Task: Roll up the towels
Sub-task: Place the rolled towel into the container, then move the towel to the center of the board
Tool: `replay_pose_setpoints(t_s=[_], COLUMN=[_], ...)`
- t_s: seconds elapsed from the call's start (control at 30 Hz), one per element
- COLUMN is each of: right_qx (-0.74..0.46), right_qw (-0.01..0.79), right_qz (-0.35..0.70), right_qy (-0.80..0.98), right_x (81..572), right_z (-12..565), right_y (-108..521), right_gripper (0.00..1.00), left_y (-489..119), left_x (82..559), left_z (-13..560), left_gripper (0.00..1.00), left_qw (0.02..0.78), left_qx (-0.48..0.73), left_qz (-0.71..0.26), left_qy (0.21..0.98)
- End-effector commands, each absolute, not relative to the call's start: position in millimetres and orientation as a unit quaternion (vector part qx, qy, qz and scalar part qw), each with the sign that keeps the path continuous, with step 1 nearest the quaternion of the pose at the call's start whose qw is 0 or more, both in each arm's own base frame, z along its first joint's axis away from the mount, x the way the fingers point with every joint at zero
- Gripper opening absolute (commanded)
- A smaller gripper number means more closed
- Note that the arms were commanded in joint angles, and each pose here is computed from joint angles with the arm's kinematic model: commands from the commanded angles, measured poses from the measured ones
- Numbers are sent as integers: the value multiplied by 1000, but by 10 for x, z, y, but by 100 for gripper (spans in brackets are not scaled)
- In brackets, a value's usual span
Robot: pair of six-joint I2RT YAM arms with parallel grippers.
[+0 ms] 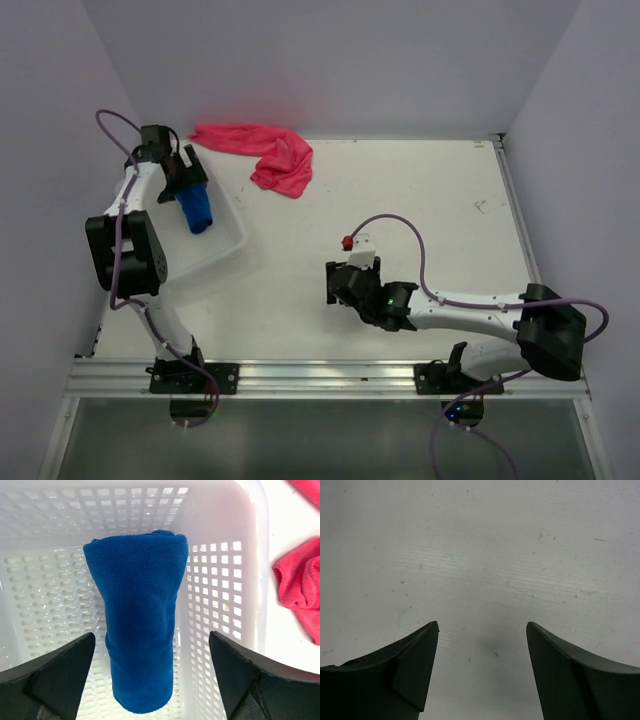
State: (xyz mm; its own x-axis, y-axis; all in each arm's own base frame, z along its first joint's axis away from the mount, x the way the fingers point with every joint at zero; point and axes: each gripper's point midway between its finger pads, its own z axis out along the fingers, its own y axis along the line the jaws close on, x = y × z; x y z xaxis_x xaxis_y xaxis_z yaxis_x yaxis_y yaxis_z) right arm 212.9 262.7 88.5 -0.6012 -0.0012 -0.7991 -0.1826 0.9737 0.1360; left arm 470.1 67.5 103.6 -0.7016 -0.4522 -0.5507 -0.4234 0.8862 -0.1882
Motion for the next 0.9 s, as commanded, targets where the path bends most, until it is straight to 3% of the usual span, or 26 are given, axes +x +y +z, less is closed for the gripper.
replay_pose_setpoints(t_s=[0.0, 0.2, 0.27, 0.3, 0.5, 0.53, 0.6, 0.67, 0.7, 0.73, 0.8, 0.87], right_qx=[-38, -22, -14, -16, -39, -38, -40, -47, -48, -55, -77, -98], right_qw=[453, 445, 449, 451, 457, 439, 437, 406, 417, 403, 419, 416], right_qz=[126, 165, 168, 172, 177, 161, 182, 175, 190, 177, 191, 178], right_qy=[882, 880, 878, 875, 871, 883, 880, 896, 887, 896, 885, 886], right_x=[2174, 2339, 2531, 2629, 3278, 3422, 3633, 3824, 3982, 4100, 4312, 4468], right_z=[1113, 1223, 1313, 1411, 1714, 1509, 1619, 1320, 1490, 1226, 1389, 1187], right_y=[2699, 2805, 2794, 2881, 3235, 3248, 3450, 3548, 3676, 3722, 3915, 3987], right_gripper=[75, 74, 69, 67, 62, 61, 56, 53, 50, 49, 47, 45], left_y=[722, 642, 472, 400, 5, 5, -105, -217, -346, -400, -512, -577], left_x=[4799, 4675, 4611, 4618, 4383, 4319, 4278, 4193, 4178, 4143, 4117, 4068], left_z=[1377, 1562, 1846, 2257, 2887, 2940, 2990, 2920, 2956, 2813, 2775, 2719], left_gripper=[100, 100, 100, 100, 100, 100, 100, 100, 100, 100, 100, 100], left_qw=[352, 360, 403, 465, 537, 543, 555, 556, 566, 555, 556, 555], left_qx=[-226, -223, -203, -188, -128, -129, -115, -102, -88, -84, -70, -66], left_qz=[-33, -50, -86, -100, -92, -82, -88, -108, -122, -129, -135, -125], left_qy=[908, 905, 888, 859, 829, 826, 819, 818, 810, 817, 817, 820])
